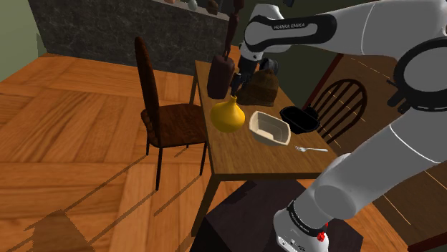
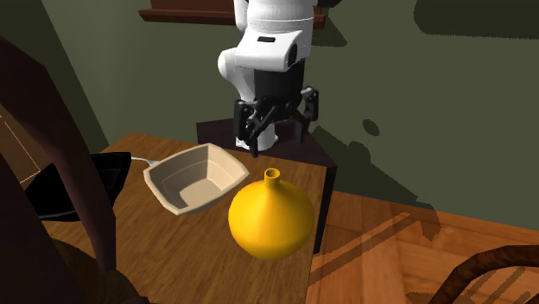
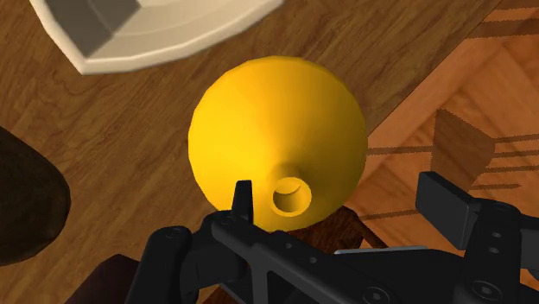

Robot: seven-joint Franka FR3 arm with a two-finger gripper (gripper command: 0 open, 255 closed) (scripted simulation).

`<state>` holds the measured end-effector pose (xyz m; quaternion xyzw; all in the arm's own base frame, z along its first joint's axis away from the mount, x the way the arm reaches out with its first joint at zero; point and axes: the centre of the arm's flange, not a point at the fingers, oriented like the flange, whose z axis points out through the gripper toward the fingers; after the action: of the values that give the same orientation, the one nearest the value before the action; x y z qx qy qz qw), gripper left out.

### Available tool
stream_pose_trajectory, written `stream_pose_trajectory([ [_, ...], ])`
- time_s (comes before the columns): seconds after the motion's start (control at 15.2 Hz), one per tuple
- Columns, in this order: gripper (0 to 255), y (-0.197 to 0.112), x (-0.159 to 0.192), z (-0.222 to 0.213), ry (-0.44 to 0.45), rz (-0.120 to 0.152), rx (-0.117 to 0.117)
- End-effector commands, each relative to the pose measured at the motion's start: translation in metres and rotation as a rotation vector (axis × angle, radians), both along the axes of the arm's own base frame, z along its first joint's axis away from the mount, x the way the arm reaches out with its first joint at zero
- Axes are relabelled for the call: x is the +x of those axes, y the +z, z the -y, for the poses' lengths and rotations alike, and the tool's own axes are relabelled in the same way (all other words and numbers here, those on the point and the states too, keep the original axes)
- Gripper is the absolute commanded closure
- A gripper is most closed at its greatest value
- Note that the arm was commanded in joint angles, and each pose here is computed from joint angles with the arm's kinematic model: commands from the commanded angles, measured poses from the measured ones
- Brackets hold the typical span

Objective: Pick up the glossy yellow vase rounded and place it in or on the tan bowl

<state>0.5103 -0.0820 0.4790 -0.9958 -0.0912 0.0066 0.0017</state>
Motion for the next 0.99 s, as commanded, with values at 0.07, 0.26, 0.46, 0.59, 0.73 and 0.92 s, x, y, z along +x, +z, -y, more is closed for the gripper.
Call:
stream_pose_trajectory([
  [0.07, 0, -0.016, 0.033, 0.017, 0.009, -0.005, 0.015],
  [0.26, 0, -0.027, 0.034, 0.017, 0.009, -0.005, 0.015],
  [0.46, 0, -0.043, 0.033, 0.017, 0.009, -0.005, 0.015],
  [0.59, 0, -0.056, 0.033, 0.017, 0.009, -0.005, 0.015],
  [0.73, 0, -0.056, 0.033, 0.017, 0.009, -0.005, 0.015],
  [0.92, 0, -0.056, 0.033, 0.017, 0.009, -0.005, 0.015],
])
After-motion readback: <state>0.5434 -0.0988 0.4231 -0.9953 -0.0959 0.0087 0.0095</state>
